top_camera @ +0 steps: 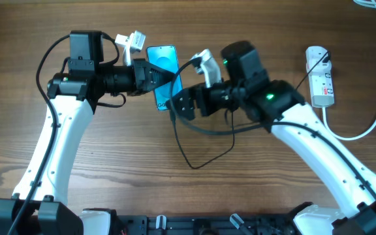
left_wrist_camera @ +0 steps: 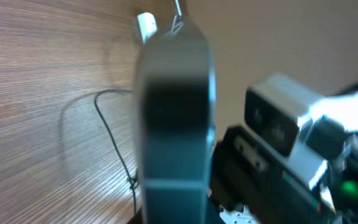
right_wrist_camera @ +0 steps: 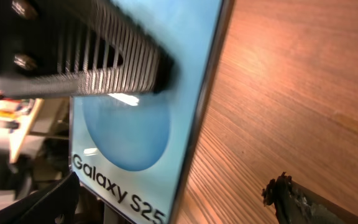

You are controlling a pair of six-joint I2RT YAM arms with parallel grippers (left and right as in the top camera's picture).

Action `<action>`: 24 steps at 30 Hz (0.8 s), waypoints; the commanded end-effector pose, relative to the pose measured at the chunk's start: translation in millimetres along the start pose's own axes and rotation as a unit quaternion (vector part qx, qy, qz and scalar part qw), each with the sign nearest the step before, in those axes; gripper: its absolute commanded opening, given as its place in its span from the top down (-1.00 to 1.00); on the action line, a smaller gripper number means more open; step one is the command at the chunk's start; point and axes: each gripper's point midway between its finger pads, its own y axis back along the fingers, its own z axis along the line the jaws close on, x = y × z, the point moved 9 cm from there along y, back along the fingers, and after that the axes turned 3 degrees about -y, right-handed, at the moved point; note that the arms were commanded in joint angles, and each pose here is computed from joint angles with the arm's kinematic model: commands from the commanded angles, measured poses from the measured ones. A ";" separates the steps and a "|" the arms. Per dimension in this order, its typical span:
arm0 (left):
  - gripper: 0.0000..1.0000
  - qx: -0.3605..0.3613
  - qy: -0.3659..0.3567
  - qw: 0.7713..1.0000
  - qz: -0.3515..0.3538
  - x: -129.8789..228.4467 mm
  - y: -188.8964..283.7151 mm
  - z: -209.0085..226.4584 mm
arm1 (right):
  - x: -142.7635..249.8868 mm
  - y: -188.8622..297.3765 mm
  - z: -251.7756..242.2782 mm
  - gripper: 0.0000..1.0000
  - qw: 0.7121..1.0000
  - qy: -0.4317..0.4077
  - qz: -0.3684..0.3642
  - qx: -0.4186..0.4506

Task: Plug charger to phone and switch on socket
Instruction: 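Open the left gripper, leaving the phone held by the right gripper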

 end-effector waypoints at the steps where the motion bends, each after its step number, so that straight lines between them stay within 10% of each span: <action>1: 0.92 0.094 -0.042 0.995 0.018 1.7 4.8 -22.8 | -9.2 19.1 5.8 -0.97 0.994 0.045 0.003 -0.101; 9: 0.92 0.169 -0.110 0.979 0.027 -3.3 7.5 -39.8 | -19.0 43.9 19.4 -0.36 0.961 0.091 0.001 -0.260; 24: 0.92 0.189 -0.166 0.967 0.039 -2.1 -7.5 -54.7 | -22.6 41.7 15.6 0.40 0.971 0.057 -0.005 -0.230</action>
